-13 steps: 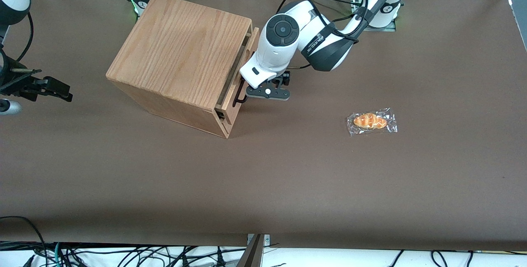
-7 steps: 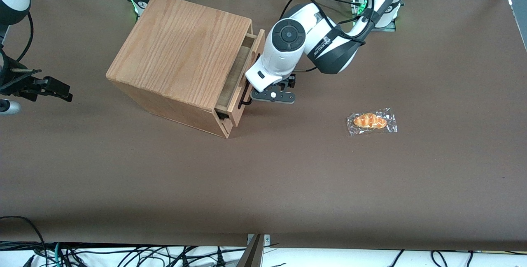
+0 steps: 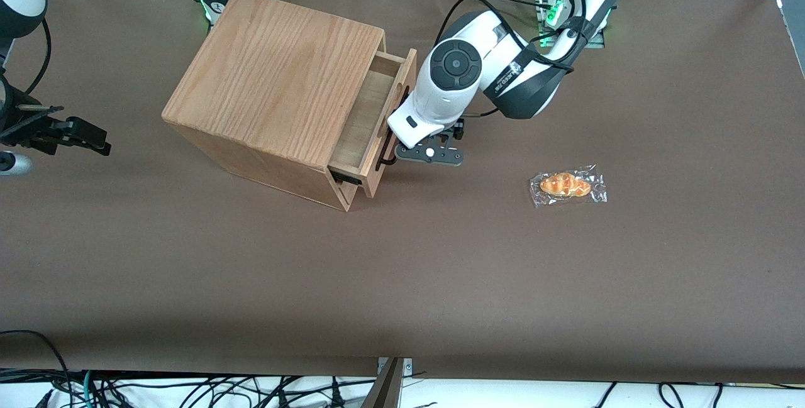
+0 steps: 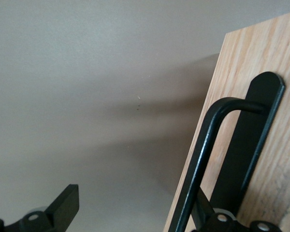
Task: Open top drawer with left arm
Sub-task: 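Pull the black handle outward with the left gripper, sliding the drawer open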
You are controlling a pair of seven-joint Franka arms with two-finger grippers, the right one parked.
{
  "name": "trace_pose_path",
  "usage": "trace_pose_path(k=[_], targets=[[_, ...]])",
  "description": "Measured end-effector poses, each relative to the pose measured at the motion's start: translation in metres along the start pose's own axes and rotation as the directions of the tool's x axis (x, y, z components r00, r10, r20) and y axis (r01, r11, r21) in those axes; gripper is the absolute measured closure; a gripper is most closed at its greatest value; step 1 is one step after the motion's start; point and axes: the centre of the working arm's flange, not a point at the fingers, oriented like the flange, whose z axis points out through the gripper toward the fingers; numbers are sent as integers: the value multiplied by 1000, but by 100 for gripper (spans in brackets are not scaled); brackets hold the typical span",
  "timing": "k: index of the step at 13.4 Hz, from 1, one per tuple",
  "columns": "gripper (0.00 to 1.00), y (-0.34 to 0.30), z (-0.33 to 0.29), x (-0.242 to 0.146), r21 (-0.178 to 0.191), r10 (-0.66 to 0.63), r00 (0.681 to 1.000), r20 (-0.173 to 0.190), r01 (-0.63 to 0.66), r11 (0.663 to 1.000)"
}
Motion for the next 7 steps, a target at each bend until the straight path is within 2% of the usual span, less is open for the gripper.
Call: trace_pose_path(k=[7], targets=[[0,-21,-5,10,11,29,999,18,-29,1000]])
